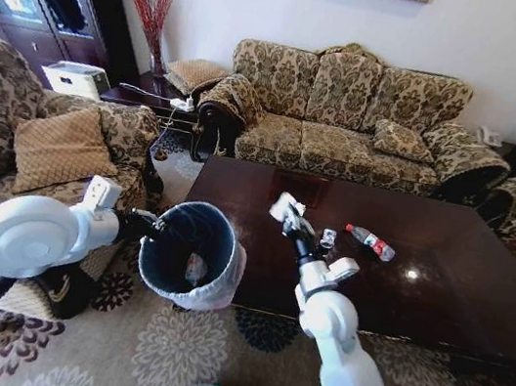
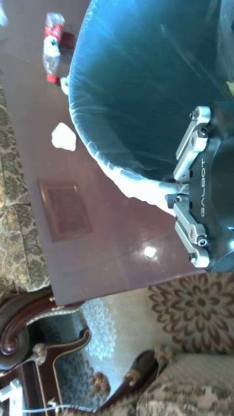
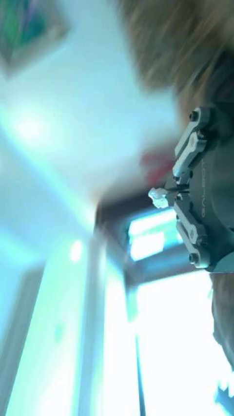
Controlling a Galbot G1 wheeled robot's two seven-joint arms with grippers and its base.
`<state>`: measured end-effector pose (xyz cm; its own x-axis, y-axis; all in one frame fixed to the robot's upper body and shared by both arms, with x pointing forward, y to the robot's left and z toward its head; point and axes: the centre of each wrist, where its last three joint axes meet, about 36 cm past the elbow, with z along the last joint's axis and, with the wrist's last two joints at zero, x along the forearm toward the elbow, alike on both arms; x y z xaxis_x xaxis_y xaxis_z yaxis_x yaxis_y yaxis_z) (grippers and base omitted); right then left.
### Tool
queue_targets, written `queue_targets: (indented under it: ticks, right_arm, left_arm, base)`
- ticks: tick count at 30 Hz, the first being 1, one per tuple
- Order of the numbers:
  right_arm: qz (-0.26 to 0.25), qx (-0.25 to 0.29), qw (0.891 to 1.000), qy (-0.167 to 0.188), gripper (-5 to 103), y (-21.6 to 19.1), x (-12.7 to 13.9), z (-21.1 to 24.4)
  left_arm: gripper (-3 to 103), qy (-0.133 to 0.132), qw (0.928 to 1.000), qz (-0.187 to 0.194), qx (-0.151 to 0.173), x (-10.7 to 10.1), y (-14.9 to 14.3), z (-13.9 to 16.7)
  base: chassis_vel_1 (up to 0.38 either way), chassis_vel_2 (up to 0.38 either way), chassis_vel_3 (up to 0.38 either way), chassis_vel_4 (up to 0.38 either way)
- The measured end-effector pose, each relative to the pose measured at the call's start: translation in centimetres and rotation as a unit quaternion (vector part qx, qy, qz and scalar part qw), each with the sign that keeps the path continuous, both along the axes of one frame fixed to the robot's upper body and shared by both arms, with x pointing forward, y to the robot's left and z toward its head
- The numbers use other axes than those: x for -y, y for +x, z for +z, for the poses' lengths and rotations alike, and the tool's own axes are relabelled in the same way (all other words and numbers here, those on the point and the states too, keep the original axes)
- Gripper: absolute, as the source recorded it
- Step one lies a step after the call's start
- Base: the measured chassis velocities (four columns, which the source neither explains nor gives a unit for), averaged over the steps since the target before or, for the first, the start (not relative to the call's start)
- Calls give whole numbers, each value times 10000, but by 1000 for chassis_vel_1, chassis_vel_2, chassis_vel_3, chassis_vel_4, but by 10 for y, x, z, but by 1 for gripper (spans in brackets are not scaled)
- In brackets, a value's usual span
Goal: Move to the front of the table and place the trash on the table into the trash bin.
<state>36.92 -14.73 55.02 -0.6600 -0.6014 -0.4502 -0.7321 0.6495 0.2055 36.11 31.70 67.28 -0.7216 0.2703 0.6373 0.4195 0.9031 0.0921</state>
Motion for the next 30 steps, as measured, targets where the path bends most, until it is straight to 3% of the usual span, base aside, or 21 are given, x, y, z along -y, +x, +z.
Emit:
queue_targets:
  ticks: [4,5,9,11,16,20,26,29,30]
  right_arm:
    - [460,668,9964,-238,0,0,-6,6]
    - [783,932,9919,-359,0,-2,-13,6]
    - [1164,888,9878,-527,-3,-10,-31,-5]
    - [1217,698,9878,-679,1,-9,-40,-23]
    - [1168,575,9880,-825,17,-7,-48,-45]
    - [1121,598,9883,-842,38,-7,-48,-49]
    - [1016,701,9892,-794,54,-4,-42,-43]
    - [496,565,9949,-674,71,-3,-38,-38]
    - [496,565,9949,-674,71,-3,-38,-38]
  left_arm:
    - [0,75,10000,-43,-47,3,2,3]
    - [0,101,9999,-65,-66,5,3,5]
    - [0,53,9999,-109,-22,9,1,11]
    - [0,7,9999,-167,-4,12,-3,13]
    - [0,-2,9999,-165,24,14,-5,13]
    - [0,-25,9999,-124,47,12,-4,13]
    - [0,-121,9999,-64,72,9,-5,12]
    - [0,-195,9998,8,88,6,-7,7]
    - [0,-195,9998,8,88,6,-7,7]
  base:
    - [0,0,0,0]
    - [0,0,0,0]
    - [0,0,0,0]
    - [0,0,0,0]
    - [0,0,0,0]
    - [0,0,0,0]
    - [0,0,0,0]
    - [0,0,0,0]
    - [0,0,0,0]
